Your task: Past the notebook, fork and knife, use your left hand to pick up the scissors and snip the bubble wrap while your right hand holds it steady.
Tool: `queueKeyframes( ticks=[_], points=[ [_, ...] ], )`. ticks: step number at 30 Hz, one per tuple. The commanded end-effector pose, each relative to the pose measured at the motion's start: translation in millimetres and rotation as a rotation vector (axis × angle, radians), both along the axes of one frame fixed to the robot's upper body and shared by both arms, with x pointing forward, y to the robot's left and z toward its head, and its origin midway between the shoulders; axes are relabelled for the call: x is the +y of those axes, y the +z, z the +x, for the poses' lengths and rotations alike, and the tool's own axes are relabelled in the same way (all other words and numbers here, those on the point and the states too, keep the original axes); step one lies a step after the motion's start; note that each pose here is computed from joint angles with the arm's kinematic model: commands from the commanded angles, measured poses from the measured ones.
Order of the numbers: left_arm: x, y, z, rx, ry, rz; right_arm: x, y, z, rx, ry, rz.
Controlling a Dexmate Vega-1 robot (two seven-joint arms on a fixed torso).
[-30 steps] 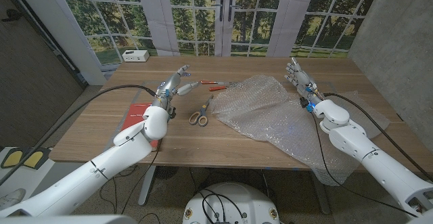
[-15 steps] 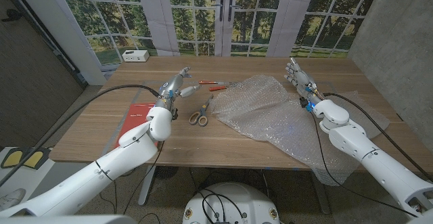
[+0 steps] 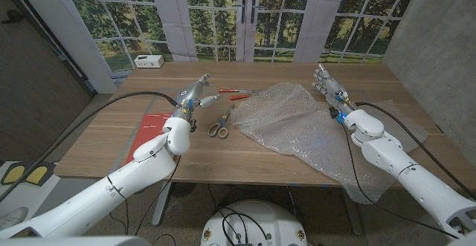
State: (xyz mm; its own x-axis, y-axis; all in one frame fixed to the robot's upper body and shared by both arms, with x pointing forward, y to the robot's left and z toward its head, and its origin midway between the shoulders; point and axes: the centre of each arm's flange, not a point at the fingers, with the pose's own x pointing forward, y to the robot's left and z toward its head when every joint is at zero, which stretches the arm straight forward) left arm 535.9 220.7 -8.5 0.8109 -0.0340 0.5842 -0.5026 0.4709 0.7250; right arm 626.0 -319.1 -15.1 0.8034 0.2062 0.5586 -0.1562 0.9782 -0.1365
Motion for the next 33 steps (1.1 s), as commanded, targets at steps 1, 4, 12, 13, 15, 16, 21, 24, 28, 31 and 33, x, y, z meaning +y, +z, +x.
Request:
queueKeyframes(
  ticks=[1, 4, 12, 13, 15, 16, 21, 24, 28, 31, 33],
  points=[
    [-3.2, 0.0, 0.4, 0.044, 0.035, -0.008, -1.6, 1.7, -0.5, 0.006, 0.003, 0.0],
    [-3.6, -0.2, 1.1, 0.046, 0.035, -0.007, -2.6, 1.8, -1.2, 0.005, 0.002, -0.006],
    [-9.0, -3.1, 2.1, 0.053, 0.06, -0.021, -3.4, 2.9, -1.6, 0.002, 0.003, 0.001],
    [-10.0, -3.6, 2.1, 0.054, 0.063, -0.019, -3.4, 3.0, -1.5, 0.004, 0.005, 0.003],
    [-11.6, -5.2, 2.0, 0.063, 0.071, -0.036, -3.1, 2.7, -0.7, 0.011, 0.011, 0.01],
    [-12.6, -6.1, 1.8, 0.066, 0.071, -0.041, -3.0, 2.8, -0.5, 0.014, 0.011, 0.013],
    [-18.2, -13.1, 0.7, 0.076, 0.075, -0.065, -2.4, 4.0, 1.4, 0.016, 0.016, 0.006],
    [-21.3, -15.4, 1.3, 0.091, 0.073, -0.062, -2.3, 4.5, 2.4, 0.02, 0.018, 0.01],
    [-23.9, -13.4, 0.3, 0.097, 0.078, -0.034, -2.7, 4.3, 3.3, 0.019, 0.019, 0.006],
    [-25.7, -8.5, -1.3, 0.118, 0.095, -0.004, -3.2, 4.1, 3.9, 0.023, 0.021, 0.011],
    [-25.2, -7.1, 1.5, 0.159, 0.087, -0.017, -3.5, 3.9, 4.5, 0.023, 0.023, 0.008]
  ],
)
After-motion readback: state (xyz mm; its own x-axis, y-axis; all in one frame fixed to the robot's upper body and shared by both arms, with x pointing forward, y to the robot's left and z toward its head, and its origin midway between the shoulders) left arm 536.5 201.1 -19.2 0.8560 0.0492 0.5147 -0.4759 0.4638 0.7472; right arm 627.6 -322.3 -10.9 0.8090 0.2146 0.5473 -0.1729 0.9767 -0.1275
